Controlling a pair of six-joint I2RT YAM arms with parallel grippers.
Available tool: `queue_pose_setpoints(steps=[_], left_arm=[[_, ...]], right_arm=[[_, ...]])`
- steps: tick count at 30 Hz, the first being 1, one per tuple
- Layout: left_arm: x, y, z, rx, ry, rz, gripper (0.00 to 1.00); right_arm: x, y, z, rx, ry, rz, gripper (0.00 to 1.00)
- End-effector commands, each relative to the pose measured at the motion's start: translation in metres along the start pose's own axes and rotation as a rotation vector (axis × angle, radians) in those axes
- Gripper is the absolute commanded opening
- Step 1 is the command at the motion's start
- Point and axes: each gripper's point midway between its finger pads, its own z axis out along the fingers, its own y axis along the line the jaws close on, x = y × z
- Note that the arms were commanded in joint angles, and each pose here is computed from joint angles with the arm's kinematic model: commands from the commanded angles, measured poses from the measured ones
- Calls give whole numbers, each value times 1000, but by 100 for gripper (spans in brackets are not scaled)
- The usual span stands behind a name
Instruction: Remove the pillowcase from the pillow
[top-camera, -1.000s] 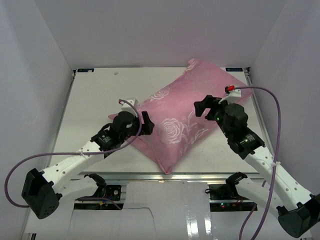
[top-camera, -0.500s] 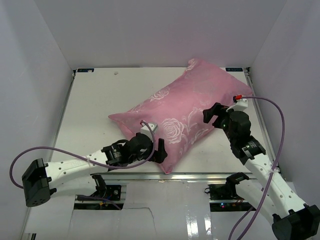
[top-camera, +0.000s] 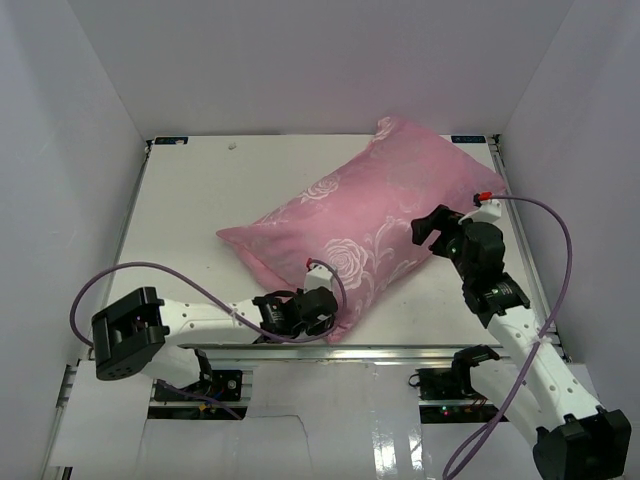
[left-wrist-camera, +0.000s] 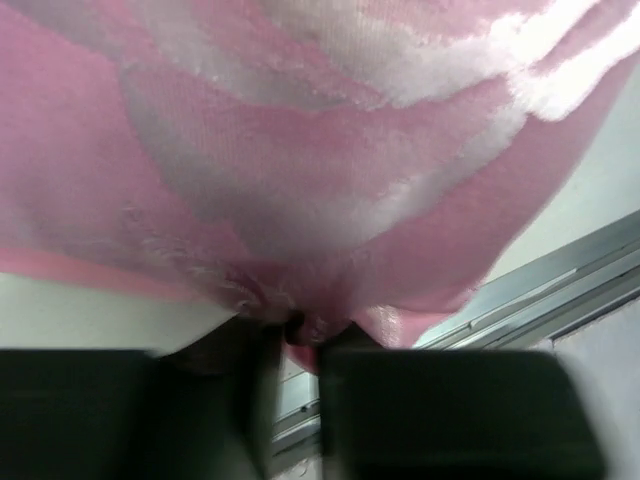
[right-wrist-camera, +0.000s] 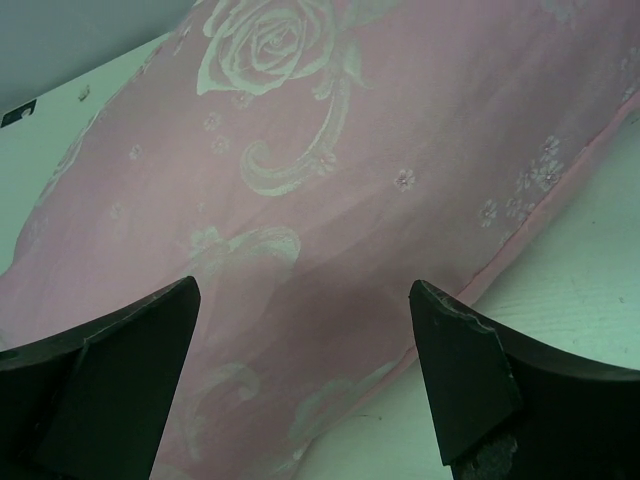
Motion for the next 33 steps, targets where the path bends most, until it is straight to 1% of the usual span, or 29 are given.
queue_pose_setpoints(steps=[1, 2, 3, 4, 5, 6, 7, 8, 9, 12, 16, 22, 24, 26, 27, 28, 29, 30, 33], left_arm=[[-21, 4, -5, -43, -86, -23, 18], [-23, 9, -8, -65, -94, -27, 4], [-28, 17, -13, -103, -116, -29, 0], [-28, 26, -21, -139, -110, -25, 0], [-39, 27, -34, -128, -146, -52, 0], [-44, 29, -42, -125, -166, -70, 0], [-43, 33, -48, -117, -175, -76, 0], [-54, 31, -63, -69, -220, -111, 0], [-57, 32, -70, -47, -236, -127, 0], [-63, 35, -88, 8, -283, -158, 0], [-64, 39, -99, 32, -303, -168, 0], [-71, 42, -116, 59, -327, -186, 0], [-72, 40, -120, 80, -332, -197, 0], [-76, 40, -126, 99, -351, -206, 0], [-78, 40, -128, 102, -357, -206, 0], [-79, 41, -129, 103, -363, -204, 0], [-79, 42, -130, 99, -368, -201, 0], [-80, 42, -130, 99, -371, -203, 0], [-79, 39, -130, 112, -361, -208, 0]], right_arm=[[-19, 5, 9, -62, -75, 49, 92], [-18, 0, 14, -57, -62, 59, 92], [-18, -5, 18, -45, -59, 85, 92], [-26, -21, 22, -9, -80, 113, 93], [-17, -35, 30, 23, -52, 139, 93], [-18, -48, 32, 22, -42, 191, 94], [-22, -57, 35, 13, -65, 212, 94], [-4, -62, 38, -16, -14, 239, 95], [-7, -77, 39, 7, -33, 272, 95], [-5, -95, 45, 34, -58, 286, 96], [0, -113, 59, 79, -42, 309, 96], [-10, -131, 68, 74, -107, 335, 98], [-14, -131, 71, 56, -123, 340, 98], [-8, -134, 75, 55, -118, 355, 99], [-13, -133, 76, 42, -144, 358, 100], [-7, -137, 78, 50, -138, 365, 100], [-13, -136, 79, 39, -170, 355, 100], [-10, -139, 82, 45, -172, 368, 95], [-9, -145, 86, 50, -208, 403, 92]])
